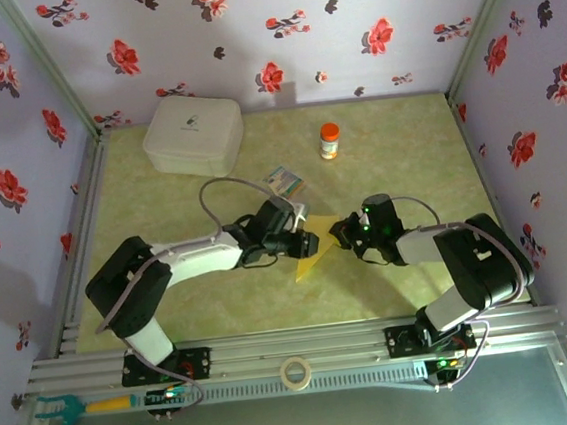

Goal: Fold a paper plane with a square sheet of paper (pick it up from the middle)
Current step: Fold the wing for the fifth time at the center of the table.

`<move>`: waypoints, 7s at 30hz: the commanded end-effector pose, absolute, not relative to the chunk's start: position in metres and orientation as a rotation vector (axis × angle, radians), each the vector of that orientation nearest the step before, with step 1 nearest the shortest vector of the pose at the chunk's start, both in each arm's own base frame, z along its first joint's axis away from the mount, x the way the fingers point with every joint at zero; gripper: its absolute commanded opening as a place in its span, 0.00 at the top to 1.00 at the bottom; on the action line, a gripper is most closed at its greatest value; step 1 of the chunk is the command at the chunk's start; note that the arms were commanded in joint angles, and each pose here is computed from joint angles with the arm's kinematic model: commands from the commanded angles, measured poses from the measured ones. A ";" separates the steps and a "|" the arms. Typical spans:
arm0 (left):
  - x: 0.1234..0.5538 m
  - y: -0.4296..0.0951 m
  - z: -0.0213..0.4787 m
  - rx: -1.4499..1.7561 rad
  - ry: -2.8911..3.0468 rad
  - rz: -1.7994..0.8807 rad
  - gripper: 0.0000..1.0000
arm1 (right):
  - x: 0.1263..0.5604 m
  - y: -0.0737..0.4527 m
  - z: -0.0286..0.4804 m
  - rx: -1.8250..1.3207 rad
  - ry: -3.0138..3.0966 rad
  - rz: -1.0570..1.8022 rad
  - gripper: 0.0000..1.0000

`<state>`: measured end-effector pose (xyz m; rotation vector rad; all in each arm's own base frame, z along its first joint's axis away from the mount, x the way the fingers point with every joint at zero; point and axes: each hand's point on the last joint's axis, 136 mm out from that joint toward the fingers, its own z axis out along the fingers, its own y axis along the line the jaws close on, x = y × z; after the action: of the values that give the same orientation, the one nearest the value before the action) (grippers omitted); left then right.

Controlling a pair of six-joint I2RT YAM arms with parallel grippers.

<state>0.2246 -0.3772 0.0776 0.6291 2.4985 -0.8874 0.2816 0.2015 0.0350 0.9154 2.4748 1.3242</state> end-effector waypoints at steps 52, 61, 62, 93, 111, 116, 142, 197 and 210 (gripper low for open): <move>0.204 -0.374 0.035 1.088 2.326 0.034 0.78 | 0.285 0.203 0.039 0.947 2.472 1.323 0.99; 0.204 -0.373 0.032 1.085 2.332 0.038 0.79 | 0.285 0.203 0.039 0.948 2.471 1.323 0.99; 0.203 -0.373 0.031 1.088 2.333 0.041 0.81 | 0.285 0.203 0.039 0.947 2.472 1.325 0.99; 0.208 -0.372 0.028 0.990 2.308 -0.258 0.96 | 0.273 0.133 0.072 0.862 2.470 0.924 0.56; 0.190 -0.374 0.016 0.938 2.424 -0.819 0.96 | 0.269 0.156 0.071 0.714 2.464 1.078 0.66; 0.189 -0.370 0.003 0.895 2.531 -0.925 0.96 | 0.262 0.169 0.074 0.582 2.463 1.086 0.74; 0.193 -0.361 -0.021 0.668 2.718 -1.139 1.00 | 0.265 0.228 0.060 0.342 2.577 1.216 0.90; 0.190 -0.354 -0.005 0.568 2.742 -1.223 0.82 | 0.275 0.219 0.001 0.483 2.686 1.220 0.90; 0.184 -0.357 0.015 0.577 2.715 -1.277 0.83 | 0.273 0.217 -0.005 0.500 2.712 1.200 0.90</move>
<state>0.2010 -0.3717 0.0267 0.5861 2.6102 -1.3021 0.2774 0.2282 0.0186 0.4378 2.6418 1.3100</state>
